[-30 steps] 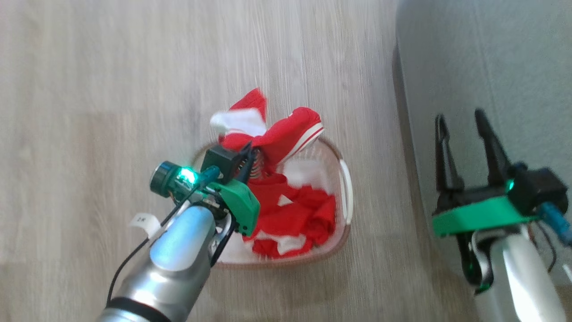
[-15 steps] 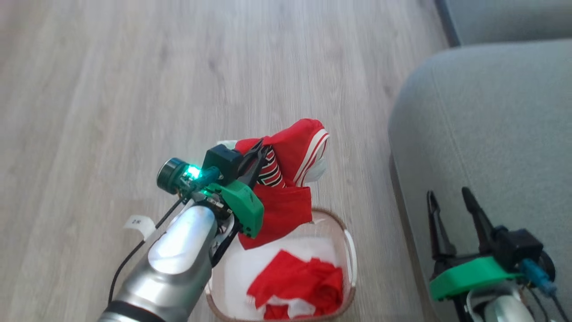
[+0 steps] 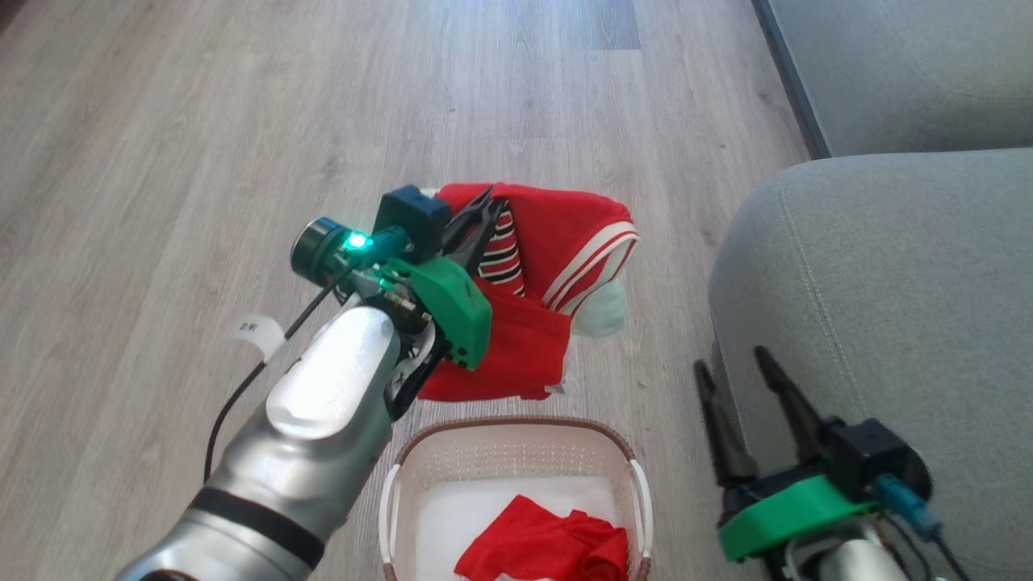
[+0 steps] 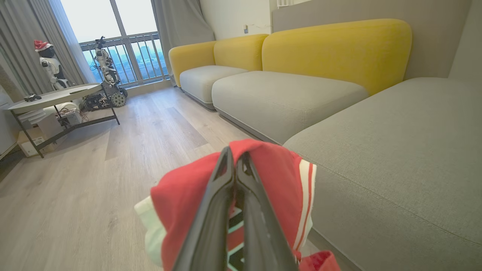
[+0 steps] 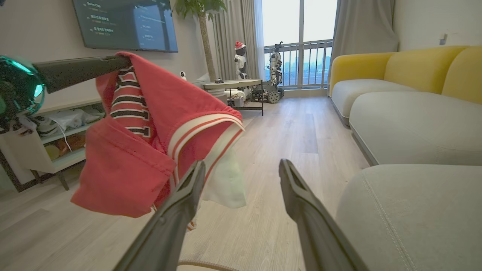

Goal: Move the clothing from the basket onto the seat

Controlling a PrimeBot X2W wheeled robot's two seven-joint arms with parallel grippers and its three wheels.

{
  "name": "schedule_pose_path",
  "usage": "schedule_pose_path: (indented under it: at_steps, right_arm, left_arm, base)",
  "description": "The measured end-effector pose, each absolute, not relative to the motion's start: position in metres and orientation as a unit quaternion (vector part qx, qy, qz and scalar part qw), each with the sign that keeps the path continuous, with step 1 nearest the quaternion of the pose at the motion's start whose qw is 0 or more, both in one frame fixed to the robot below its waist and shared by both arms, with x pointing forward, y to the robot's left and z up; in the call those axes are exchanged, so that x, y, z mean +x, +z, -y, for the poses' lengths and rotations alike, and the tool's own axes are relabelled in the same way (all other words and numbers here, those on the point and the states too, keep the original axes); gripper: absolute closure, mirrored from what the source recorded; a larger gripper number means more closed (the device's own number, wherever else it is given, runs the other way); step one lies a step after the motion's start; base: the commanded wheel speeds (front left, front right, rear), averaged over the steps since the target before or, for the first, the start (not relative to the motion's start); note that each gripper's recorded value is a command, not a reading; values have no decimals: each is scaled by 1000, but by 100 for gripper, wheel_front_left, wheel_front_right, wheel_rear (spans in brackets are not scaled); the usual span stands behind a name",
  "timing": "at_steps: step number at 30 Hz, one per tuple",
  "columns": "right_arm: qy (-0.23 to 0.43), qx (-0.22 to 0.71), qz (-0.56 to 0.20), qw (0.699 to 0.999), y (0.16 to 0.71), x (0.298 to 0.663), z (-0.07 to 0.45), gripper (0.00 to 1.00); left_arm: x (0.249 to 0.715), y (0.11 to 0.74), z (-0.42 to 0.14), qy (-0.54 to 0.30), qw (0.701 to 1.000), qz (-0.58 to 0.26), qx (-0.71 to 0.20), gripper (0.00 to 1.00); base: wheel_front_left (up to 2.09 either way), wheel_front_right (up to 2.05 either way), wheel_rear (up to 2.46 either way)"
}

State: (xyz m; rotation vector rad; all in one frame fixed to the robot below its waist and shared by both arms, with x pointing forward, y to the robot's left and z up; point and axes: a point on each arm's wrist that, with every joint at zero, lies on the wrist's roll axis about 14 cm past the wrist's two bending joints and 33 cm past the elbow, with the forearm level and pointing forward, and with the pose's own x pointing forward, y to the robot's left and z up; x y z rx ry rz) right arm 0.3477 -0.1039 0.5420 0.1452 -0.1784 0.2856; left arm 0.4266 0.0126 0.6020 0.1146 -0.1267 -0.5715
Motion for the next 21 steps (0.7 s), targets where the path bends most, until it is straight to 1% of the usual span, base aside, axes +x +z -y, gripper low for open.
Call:
schedule_pose_path:
  at_steps: [5, 12, 15, 21]
  right_arm:
    - [183, 76, 100, 975, 552, 345, 77, 0]
    - [236, 60, 113, 963, 566, 353, 43, 0]
    - [253, 45, 104, 961, 562, 358, 32, 0]
    - [283, 39, 50, 957, 534, 361, 13, 0]
  left_arm:
    - [424, 613, -6, -289, 953, 68, 55, 100]
    - [416, 632, 7, -311, 945, 88, 48, 100]
    - [411, 635, 12, -316, 943, 92, 46, 100]
    - [397, 647, 23, -333, 936, 107, 41, 100]
  base:
    - [0, 0, 0]
    - [0, 0, 0]
    - [0, 0, 0]
    - [0, 0, 0]
